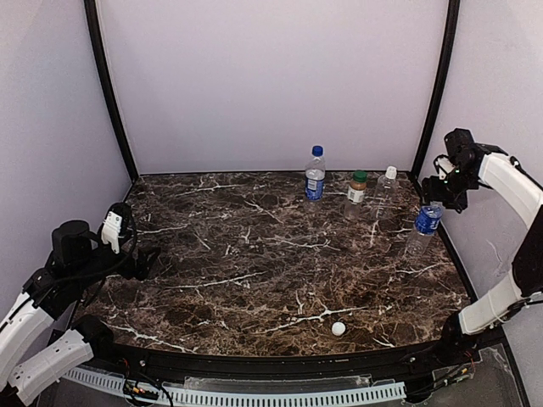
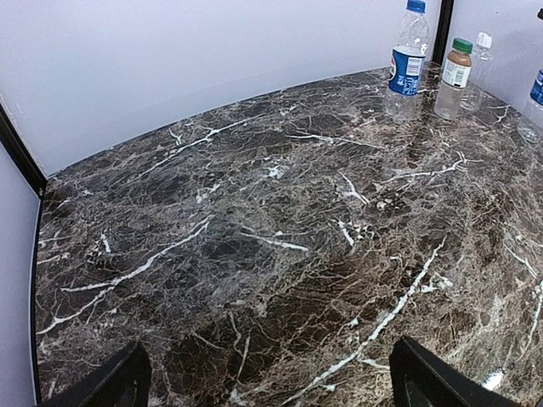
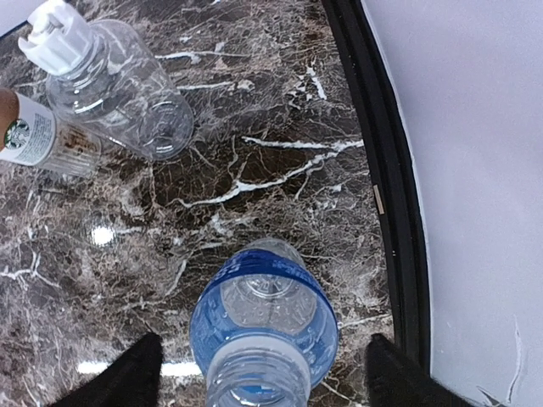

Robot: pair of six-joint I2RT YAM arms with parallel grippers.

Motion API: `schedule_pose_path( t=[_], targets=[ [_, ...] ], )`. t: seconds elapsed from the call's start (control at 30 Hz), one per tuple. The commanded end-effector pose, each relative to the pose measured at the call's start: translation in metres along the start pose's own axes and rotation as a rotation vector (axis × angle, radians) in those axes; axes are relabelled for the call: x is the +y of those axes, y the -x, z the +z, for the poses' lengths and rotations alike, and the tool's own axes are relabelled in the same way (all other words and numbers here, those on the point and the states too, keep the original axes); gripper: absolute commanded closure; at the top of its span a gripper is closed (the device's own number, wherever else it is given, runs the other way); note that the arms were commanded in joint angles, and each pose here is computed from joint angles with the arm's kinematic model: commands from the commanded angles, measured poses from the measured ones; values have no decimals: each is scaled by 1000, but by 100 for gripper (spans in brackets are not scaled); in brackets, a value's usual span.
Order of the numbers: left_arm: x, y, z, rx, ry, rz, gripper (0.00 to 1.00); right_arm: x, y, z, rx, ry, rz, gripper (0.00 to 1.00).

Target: Unscrew the bottle caps

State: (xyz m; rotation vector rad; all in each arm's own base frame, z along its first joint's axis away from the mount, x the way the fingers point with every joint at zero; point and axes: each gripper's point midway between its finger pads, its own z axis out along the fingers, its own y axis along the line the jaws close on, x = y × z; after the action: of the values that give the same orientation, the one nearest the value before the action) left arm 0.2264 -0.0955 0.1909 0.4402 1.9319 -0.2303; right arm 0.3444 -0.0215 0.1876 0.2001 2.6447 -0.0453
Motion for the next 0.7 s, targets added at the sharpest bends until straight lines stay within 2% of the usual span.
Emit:
schedule_pose_path(
  t=[0.0,0.17,0.33,0.5,0.67],
  targets=[
    [-5,-5,2,2,-29,8,1,6,21,-12,-44,34,-20,3],
    [-3,-8,4,7,-24,0,1,35,68,-33,-193,104,-110,1],
    [2,-10,5,15,-8,-18,1,69,109,-35,-311,140,-166,6],
    [11,-12,6,19,22,-32,1,90,133,-10,-308,152,-168,16],
    [14,-14,8,26,25,-39,2,103,137,32,-239,140,-170,26]
  ],
)
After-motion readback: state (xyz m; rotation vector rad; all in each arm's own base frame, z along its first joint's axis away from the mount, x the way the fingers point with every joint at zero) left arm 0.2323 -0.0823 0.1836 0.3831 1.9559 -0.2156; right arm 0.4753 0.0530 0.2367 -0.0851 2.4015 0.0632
